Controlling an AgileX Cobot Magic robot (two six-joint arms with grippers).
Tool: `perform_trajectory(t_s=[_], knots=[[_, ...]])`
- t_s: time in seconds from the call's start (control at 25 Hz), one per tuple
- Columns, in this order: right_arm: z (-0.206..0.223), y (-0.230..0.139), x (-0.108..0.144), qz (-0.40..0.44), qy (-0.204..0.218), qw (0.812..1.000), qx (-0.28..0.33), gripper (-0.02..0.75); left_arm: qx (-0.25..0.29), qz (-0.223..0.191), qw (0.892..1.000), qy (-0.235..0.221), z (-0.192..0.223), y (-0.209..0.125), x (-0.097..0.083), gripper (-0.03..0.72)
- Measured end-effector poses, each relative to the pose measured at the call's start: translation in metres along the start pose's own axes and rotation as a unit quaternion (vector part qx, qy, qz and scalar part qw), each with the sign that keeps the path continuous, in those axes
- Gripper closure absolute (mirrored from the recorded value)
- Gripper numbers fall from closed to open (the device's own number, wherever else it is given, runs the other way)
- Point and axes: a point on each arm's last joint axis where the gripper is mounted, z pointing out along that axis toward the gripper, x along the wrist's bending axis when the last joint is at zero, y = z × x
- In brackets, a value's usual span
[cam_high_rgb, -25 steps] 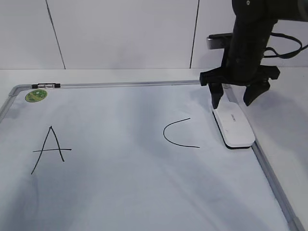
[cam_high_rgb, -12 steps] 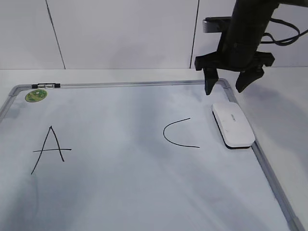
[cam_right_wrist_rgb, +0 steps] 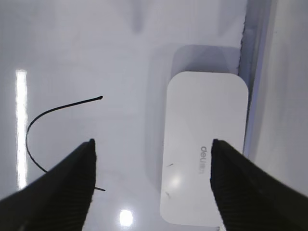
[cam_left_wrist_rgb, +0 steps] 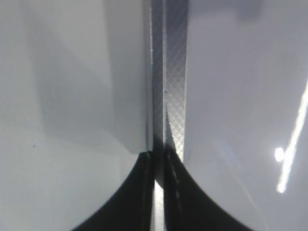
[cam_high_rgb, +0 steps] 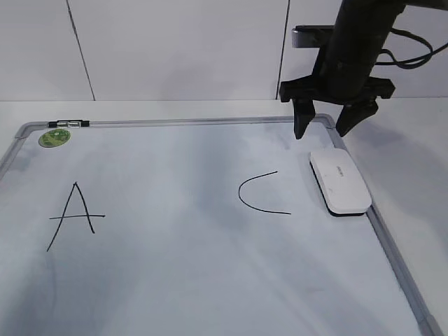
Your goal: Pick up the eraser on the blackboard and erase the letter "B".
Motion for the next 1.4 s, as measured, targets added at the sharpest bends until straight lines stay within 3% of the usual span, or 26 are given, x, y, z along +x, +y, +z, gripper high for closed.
perform_trajectory(t_s=[0.6, 0.72, 0.96, 1.2, 1.4], knots=[[0.0, 0.0, 0.0, 0.001, 0.002, 1.0, 0.0, 0.187, -0.011, 0.008, 1.0, -0.002, 0.0, 0.002, 0.0, 0.663], [0.0, 0.0, 0.0, 0.001, 0.002, 1.0, 0.0, 0.187, -0.012, 0.013, 1.0, -0.002, 0.0, 0.002, 0.0, 0.617], [0.0, 0.0, 0.0, -0.001, 0.003, 1.0, 0.001, 0.19, -0.016, 0.016, 1.0, 0.006, 0.001, 0.002, 0.002, 0.418], [-0.011, -0.001, 0.0, -0.013, 0.006, 1.0, -0.01, 0.19, -0.035, 0.02, 0.999, 0.009, -0.015, 0.0, -0.001, 0.389], [-0.045, -0.007, -0.001, -0.026, 0.013, 0.998, -0.047, 0.19, -0.012, 0.016, 1.0, 0.001, -0.029, -0.01, -0.006, 0.391]])
